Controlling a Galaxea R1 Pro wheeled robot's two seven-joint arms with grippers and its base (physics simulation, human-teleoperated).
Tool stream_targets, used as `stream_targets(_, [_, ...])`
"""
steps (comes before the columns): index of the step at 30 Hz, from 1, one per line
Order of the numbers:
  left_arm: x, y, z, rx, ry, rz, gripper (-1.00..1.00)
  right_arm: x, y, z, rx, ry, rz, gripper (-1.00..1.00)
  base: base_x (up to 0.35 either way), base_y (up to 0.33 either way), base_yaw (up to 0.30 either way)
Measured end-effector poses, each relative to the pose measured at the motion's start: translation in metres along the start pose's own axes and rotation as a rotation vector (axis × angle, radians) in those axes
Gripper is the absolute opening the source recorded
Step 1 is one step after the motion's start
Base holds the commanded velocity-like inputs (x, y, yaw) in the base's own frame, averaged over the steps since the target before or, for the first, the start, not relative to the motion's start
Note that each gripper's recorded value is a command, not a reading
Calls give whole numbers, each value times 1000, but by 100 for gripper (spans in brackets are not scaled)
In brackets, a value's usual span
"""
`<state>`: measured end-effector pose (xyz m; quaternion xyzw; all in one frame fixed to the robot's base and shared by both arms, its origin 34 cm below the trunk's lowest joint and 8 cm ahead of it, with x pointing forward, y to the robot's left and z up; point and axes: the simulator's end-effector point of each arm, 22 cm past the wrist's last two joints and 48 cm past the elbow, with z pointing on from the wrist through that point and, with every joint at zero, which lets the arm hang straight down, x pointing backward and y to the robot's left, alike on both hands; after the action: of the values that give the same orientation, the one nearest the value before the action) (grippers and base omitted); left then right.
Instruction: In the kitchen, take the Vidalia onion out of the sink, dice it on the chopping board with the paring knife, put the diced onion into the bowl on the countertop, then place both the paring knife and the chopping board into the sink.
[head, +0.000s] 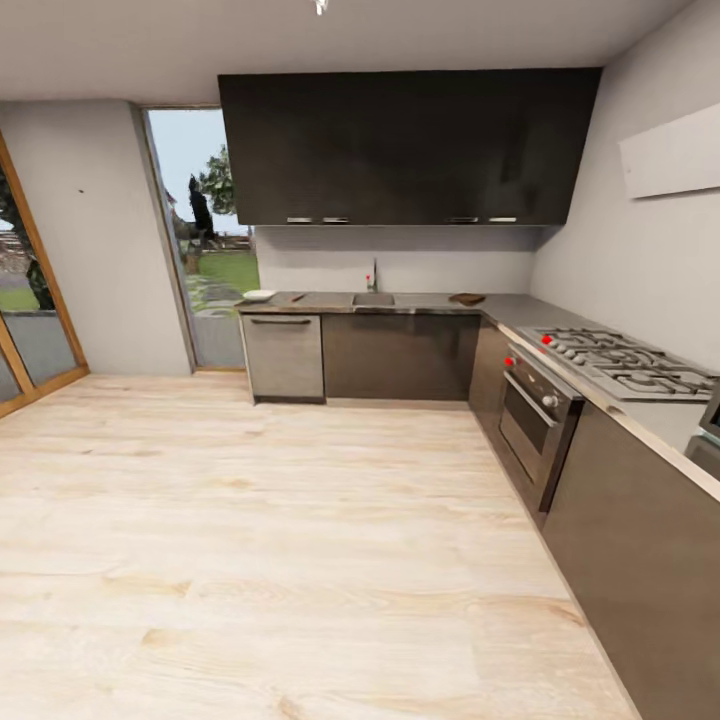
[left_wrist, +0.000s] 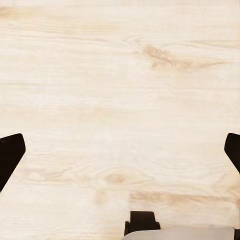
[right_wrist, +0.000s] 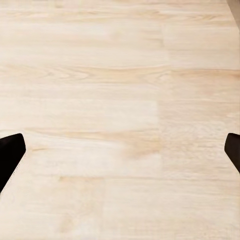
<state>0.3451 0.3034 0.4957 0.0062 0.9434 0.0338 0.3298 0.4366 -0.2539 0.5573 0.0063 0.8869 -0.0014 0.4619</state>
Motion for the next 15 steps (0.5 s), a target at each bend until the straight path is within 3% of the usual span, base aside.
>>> stream_targets(15, [0, 0, 0, 0, 0, 0, 100, 0, 0, 0, 0, 0, 0, 100, 315, 91, 0])
